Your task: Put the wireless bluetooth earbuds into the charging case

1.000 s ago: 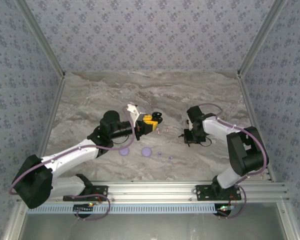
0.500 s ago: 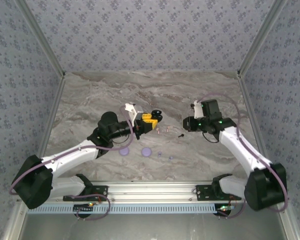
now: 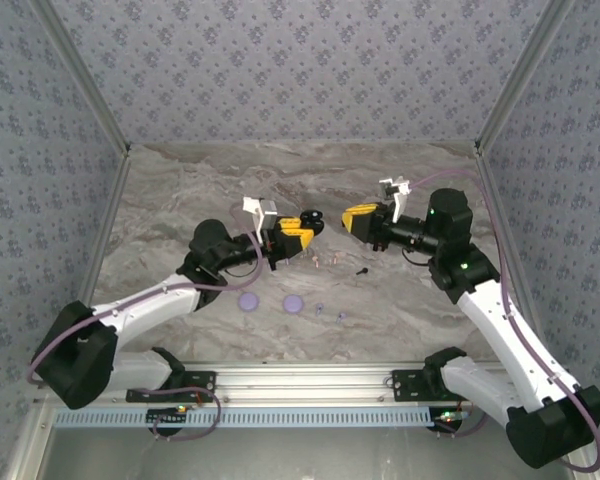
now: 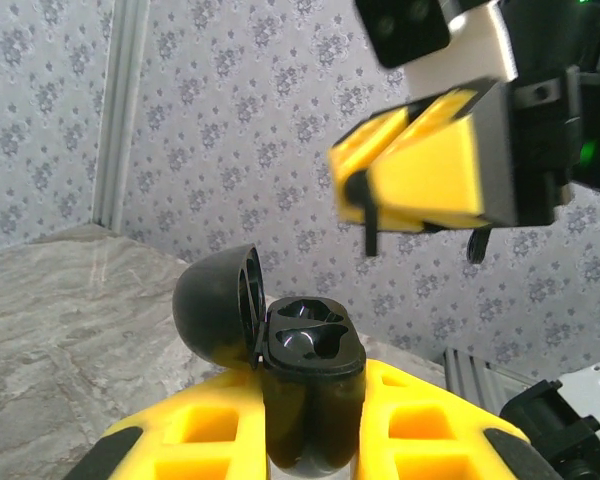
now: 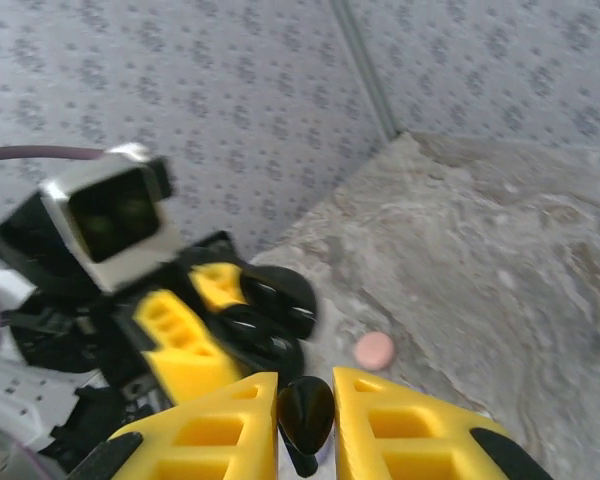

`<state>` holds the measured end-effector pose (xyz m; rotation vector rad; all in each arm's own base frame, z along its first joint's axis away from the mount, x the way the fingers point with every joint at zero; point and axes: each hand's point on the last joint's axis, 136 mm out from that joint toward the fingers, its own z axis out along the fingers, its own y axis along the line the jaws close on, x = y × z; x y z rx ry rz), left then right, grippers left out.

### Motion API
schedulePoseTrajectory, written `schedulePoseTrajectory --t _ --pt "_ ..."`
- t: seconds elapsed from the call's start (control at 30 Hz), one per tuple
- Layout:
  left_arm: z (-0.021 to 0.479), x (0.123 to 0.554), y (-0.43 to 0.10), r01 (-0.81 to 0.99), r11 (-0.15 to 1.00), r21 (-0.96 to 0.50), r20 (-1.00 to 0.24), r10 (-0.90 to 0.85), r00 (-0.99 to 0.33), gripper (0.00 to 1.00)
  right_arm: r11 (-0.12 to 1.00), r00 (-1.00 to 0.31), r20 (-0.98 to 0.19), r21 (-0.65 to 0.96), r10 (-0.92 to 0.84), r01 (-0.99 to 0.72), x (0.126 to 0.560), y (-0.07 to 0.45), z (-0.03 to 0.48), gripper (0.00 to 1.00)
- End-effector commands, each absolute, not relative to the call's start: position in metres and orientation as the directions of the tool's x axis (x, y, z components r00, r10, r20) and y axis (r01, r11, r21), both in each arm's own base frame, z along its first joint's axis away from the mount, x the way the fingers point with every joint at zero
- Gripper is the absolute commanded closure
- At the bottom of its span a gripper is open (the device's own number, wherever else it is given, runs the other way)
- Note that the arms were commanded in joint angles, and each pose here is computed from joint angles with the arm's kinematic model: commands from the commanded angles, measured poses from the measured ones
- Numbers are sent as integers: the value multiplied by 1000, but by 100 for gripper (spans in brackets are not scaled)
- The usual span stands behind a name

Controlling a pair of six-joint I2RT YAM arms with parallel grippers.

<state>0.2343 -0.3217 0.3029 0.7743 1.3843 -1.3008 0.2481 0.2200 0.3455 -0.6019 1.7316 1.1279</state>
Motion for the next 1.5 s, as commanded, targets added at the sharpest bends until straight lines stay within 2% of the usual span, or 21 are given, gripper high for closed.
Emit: schedulePoseTrajectory --t 0.0,0.5,1.0,1.47 --pt "337 227 -325 963 128 -239 -948 -246 -202 100 377 -344 -933 358 107 -854 231 232 383 79" --pt "335 222 -337 969 90 -231 -955 -214 -208 100 358 -372 -927 361 42 -861 234 257 367 79" --pt "333 220 -340 973 82 -216 -959 -203 -196 100 425 -389 -920 368 38 -827 245 254 356 79" --pt "337 219 -339 977 83 -198 -961 -210 -177 100 405 -443 -896 411 15 -817 244 257 344 79"
